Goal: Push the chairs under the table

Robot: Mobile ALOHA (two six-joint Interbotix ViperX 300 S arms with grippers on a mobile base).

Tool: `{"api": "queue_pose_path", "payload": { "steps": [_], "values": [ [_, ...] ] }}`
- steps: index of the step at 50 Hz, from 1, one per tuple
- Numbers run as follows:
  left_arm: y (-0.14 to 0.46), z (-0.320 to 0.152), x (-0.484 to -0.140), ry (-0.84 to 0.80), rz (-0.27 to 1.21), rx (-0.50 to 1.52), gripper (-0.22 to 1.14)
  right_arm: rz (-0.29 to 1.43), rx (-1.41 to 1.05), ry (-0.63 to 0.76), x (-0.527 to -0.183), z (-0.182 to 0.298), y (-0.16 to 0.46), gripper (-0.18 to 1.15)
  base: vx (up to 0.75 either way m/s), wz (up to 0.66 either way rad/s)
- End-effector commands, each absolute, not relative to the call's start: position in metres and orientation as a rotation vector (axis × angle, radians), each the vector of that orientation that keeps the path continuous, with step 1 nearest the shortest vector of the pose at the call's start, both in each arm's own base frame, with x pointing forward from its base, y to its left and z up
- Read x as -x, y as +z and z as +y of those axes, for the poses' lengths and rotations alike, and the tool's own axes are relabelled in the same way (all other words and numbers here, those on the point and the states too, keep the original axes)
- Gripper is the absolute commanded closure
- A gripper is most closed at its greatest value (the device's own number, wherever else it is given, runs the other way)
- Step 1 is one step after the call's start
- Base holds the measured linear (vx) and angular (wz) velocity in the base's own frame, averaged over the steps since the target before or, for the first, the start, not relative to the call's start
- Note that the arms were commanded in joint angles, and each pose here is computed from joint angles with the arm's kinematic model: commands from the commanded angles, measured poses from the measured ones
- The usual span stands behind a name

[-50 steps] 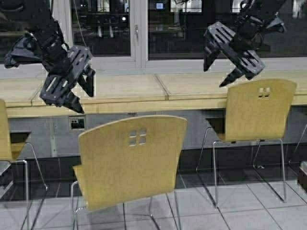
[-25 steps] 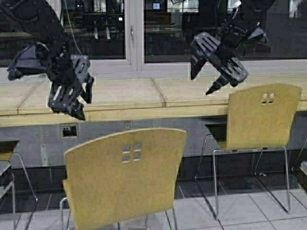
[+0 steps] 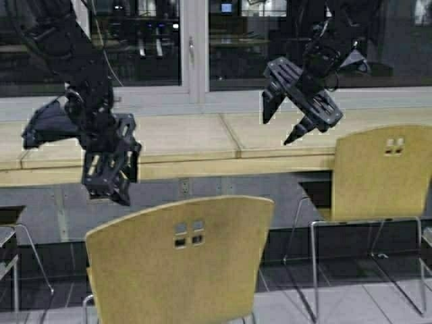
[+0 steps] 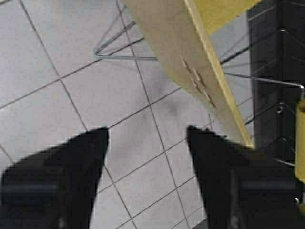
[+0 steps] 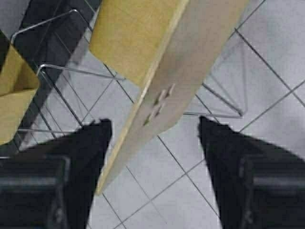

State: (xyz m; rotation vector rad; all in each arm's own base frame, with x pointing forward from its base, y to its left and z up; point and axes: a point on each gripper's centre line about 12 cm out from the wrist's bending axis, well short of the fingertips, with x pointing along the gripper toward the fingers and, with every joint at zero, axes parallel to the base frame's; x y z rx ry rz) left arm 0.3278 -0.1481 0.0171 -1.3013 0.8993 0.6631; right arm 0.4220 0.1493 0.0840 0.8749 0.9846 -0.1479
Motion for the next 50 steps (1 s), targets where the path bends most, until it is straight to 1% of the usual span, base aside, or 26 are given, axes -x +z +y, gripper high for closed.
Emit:
{"api": "queue_pose_path", "payload": {
  "steps": [1, 8, 17, 32, 50],
  "values": [
    [0.021, -0.164, -0.333, 0.627, 0.897, 1.317, 0.04, 0.971, -0.88, -0.135, -0.425, 0.152, 0.09, 0.06, 0.14, 0.1],
    [0.018, -0.176, -0.334, 0.617, 0.907, 1.327, 0.04, 0.98, -0.879, -0.141, -0.427, 0.153, 0.084, 0.06, 0.14, 0.11],
    [0.008, -0.181, -0.33, 0.633, 0.916, 1.315, 0.04, 0.983, -0.877, -0.146, -0.429, 0.153, 0.08, 0.06, 0.1, 0.09],
    [0.005, -0.194, -0.331, 0.662, 0.903, 1.38, 0.04, 1.002, -0.87, -0.154, -0.44, 0.157, 0.064, 0.06, 0.06, 0.05],
    [-0.011, -0.196, -0.336, 0.735, 0.887, 1.441, 0.04, 1.064, -0.864, -0.168, -0.457, 0.165, 0.033, 0.06, 0.02, 0.05]
  ]
}}
